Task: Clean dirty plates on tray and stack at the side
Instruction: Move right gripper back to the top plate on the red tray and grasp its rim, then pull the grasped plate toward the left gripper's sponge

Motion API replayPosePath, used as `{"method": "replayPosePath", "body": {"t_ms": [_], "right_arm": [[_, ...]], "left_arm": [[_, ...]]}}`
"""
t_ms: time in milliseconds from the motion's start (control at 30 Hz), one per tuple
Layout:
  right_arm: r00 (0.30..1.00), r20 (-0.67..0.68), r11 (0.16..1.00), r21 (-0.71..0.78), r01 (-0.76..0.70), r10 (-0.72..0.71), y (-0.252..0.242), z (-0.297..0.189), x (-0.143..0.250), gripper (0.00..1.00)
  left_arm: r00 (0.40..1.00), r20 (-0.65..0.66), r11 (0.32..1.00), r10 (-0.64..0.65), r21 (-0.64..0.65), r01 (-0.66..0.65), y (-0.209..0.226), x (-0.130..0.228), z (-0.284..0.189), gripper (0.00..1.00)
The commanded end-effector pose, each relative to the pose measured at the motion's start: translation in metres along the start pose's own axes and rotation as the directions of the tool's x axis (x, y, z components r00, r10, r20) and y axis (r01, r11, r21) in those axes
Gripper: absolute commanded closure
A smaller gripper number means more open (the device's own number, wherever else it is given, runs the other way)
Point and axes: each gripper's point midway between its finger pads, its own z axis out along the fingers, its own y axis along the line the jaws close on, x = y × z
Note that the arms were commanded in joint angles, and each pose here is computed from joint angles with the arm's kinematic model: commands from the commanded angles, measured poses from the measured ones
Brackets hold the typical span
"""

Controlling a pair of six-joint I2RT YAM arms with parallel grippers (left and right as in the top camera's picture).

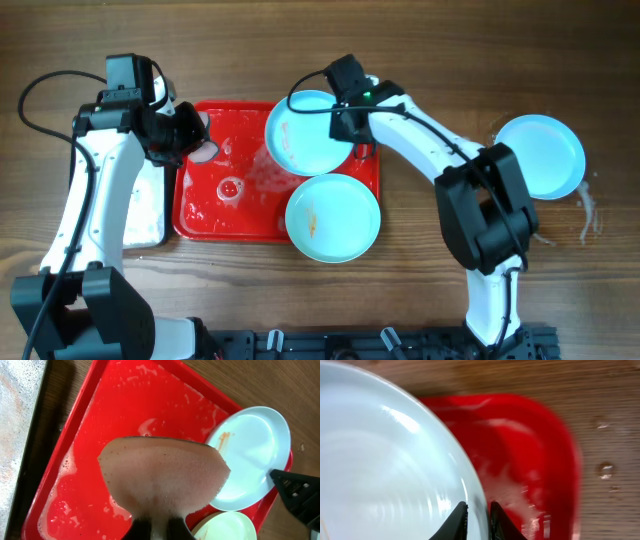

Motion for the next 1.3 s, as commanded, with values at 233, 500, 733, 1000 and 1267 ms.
{"method": "replayPosePath", "body": {"t_ms": [233,500,733,1000,1267], "right_arm": [[0.963,-0.067,0.958,-0.138,0.251,-0.262,0.084,-0.001,0.069,0.83],[0.955,-0.176,0.936,-0.305,0.177,-0.238,0.089,-0.050,0.076,0.41],[0.946,-0.242,0.952,-0.269,0.147,-0.214,0.059,-0.094,0.086,0.85],[0.938,-0.325,0.977,-0.204,0.060,-0.125,0.034,-0.047,0.128,0.96],[0.956,-0.289,0.989,-0.146,0.000,-0.042,0.022,-0.015,0.132,0.96]], "left_arm": [[1.000,-0.016,1.000,-0.010,0.007,0.010,-0.001,0.003,0.004,0.96],[1.000,-0.017,1.000,-0.010,0.006,0.010,-0.001,0.003,0.004,0.96],[1.000,-0.021,1.000,-0.011,0.004,0.011,0.000,0.004,0.004,0.96],[1.000,-0.022,1.000,-0.011,0.004,0.011,0.000,0.004,0.004,0.96],[1.000,-0.025,1.000,-0.012,0.003,0.012,0.000,0.005,0.004,0.96]]}}
